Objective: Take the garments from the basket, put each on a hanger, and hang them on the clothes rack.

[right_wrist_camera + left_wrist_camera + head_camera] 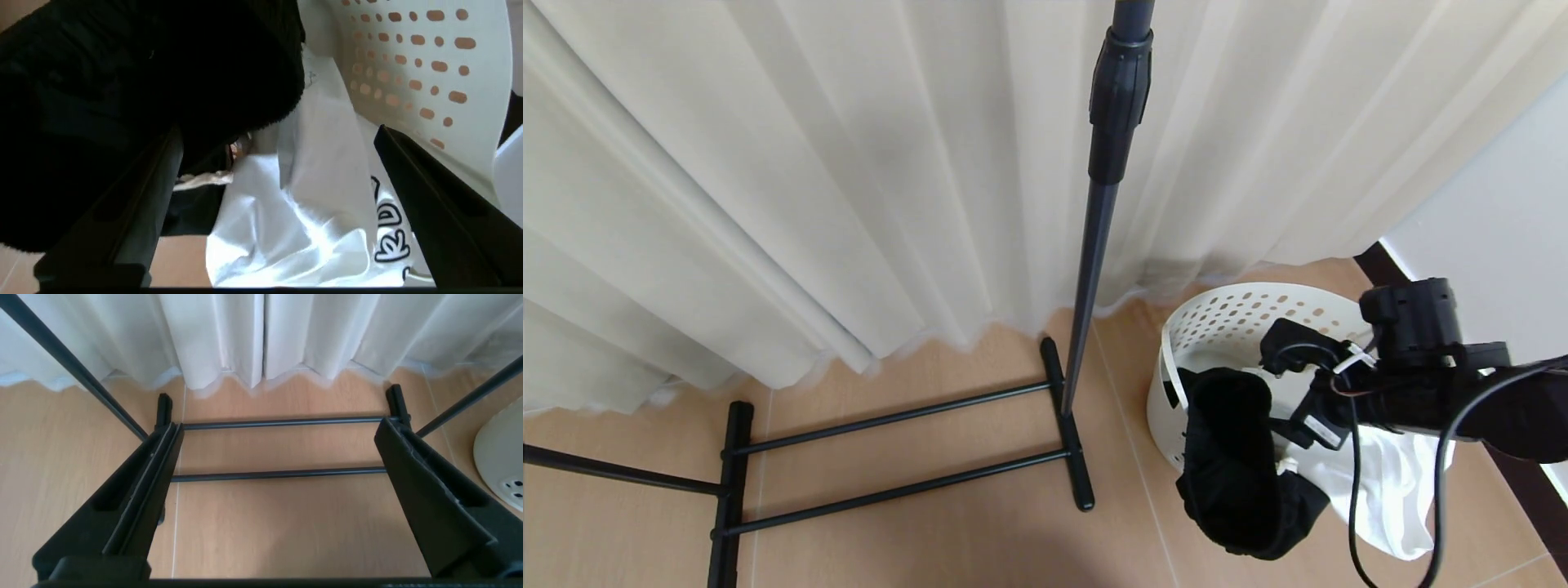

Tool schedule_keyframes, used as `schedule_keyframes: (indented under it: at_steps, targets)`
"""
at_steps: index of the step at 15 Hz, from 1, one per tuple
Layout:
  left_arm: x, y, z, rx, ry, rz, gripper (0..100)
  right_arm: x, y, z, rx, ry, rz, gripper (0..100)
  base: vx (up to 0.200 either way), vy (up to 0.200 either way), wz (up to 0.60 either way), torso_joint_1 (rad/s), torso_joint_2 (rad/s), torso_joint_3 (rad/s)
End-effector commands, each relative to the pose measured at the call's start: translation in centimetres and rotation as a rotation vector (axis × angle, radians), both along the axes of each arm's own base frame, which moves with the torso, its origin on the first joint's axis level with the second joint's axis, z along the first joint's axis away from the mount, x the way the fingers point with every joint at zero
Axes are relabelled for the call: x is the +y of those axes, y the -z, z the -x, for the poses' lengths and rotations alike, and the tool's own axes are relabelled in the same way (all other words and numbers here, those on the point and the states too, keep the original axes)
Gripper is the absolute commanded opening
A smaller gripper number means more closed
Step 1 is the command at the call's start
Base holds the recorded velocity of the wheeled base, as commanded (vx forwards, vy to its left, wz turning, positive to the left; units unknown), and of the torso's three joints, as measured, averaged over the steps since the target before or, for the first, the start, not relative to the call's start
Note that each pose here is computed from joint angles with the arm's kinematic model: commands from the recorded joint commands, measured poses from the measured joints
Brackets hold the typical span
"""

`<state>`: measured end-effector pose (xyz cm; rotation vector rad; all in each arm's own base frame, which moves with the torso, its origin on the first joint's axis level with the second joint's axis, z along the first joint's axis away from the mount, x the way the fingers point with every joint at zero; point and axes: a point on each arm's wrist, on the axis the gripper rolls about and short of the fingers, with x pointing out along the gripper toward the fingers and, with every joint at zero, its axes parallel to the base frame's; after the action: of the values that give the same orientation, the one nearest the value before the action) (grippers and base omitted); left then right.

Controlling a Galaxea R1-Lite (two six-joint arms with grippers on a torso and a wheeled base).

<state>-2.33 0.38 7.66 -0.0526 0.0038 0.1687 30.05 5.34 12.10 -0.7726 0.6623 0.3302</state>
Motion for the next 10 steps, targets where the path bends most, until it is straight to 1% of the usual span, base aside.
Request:
schedule_keyframes:
  at_steps: [1,6,10]
  targets:
    - [0.0,0.0,0.0,0.001,0.0,0.0,100,1.0,2.6,-2.6,0.055,0.003,0.032,100,0.0,0.0,0.0,0.0,0.0,0.0]
    - [0.0,0.0,0.0,0.001,0.0,0.0,100,1.2,4.4,-5.5,-0.001,0.02,0.025,100,0.0,0.0,0.0,0.0,0.0,0.0]
    - [0.0,0.0,0.0,0.001,0.0,0.0,100,0.7,5.6,-7.9,-0.013,0.058,0.025,100,0.0,0.0,0.0,0.0,0.0,0.0]
